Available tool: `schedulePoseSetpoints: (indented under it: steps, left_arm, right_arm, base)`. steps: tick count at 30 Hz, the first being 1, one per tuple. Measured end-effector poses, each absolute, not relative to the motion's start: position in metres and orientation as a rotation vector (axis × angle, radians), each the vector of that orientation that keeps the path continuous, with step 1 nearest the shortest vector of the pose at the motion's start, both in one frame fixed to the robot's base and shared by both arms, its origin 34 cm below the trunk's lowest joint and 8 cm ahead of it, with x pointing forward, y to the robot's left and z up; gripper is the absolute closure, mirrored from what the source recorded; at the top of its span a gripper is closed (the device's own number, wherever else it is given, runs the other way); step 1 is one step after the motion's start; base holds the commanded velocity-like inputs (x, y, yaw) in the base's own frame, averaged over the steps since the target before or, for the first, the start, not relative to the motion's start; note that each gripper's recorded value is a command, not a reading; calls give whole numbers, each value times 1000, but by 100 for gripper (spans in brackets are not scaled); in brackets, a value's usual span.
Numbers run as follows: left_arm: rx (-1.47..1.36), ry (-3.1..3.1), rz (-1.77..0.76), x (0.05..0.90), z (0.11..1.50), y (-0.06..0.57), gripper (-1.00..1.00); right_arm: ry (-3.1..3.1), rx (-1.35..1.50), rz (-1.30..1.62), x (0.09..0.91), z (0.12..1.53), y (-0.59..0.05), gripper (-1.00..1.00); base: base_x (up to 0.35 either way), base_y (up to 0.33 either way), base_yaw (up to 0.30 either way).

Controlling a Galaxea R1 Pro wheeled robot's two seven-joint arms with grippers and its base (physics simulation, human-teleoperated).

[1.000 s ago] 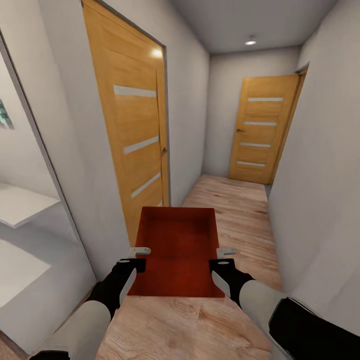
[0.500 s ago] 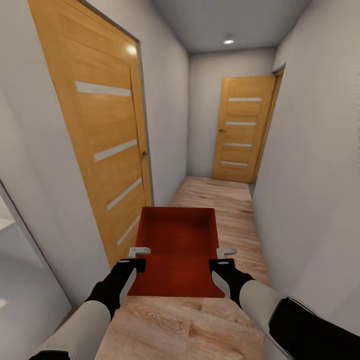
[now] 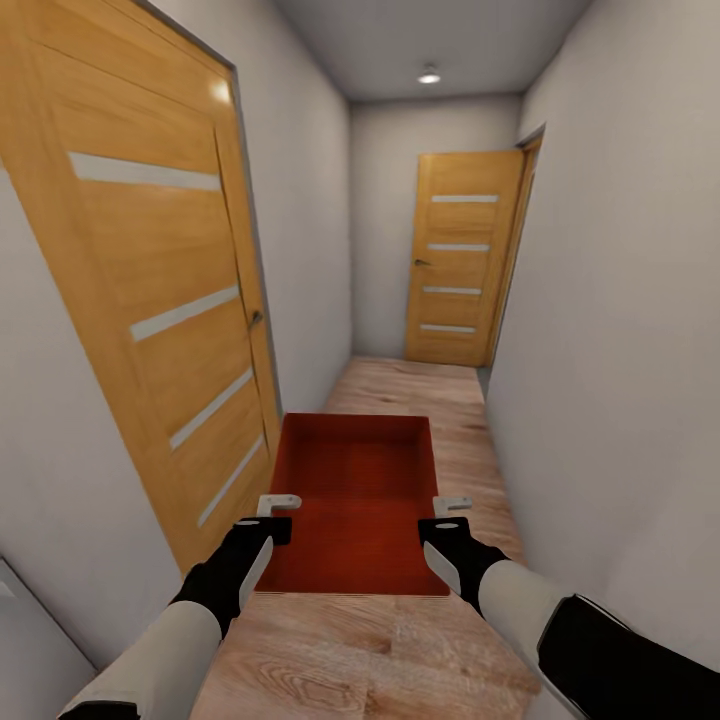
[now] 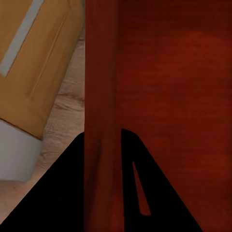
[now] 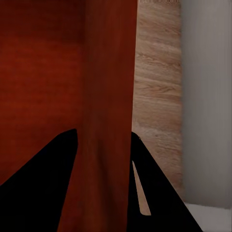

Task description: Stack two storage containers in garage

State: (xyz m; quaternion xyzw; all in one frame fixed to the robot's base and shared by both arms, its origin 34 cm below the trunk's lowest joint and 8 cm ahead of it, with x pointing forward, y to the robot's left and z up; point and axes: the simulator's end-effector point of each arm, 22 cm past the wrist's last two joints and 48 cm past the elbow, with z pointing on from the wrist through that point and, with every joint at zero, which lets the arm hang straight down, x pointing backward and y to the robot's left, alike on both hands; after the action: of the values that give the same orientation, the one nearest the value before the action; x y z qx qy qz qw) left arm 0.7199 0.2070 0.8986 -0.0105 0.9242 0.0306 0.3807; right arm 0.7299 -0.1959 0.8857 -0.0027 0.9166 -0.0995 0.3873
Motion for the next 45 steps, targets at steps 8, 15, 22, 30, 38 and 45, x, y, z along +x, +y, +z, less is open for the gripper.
schedulePoseSetpoints:
  steps: [8,15,22,30,38,45]
  left_arm:
    - [-26,2360,78,720,898,207,100]
    - [-26,2359,78,720,898,207,100]
    - [-26,2358,78,720,899,207,100]
    - [-26,2355,78,720,899,207,100]
    - [-25,2360,78,720,898,207,100]
    - [-25,2359,78,720,898,207,100]
  right_arm:
    - [2333,-7,-254,730,885,-196,100]
    - [2333,-7,-253,730,886,-196,100]
    - [2332,-7,-253,730,886,-196,100]
    - [2330,-6,-253,730,886,-196,100]
    - [2334,-6,-254,730,885,-196,100]
    - [2333,-6,-254,730,885,-196,100]
  base:
    - [322,0,-1]
    - [322,0,0]
    - [322,0,0]
    - [322,0,0]
    - [322,0,-119]
    - [322,0,-232]
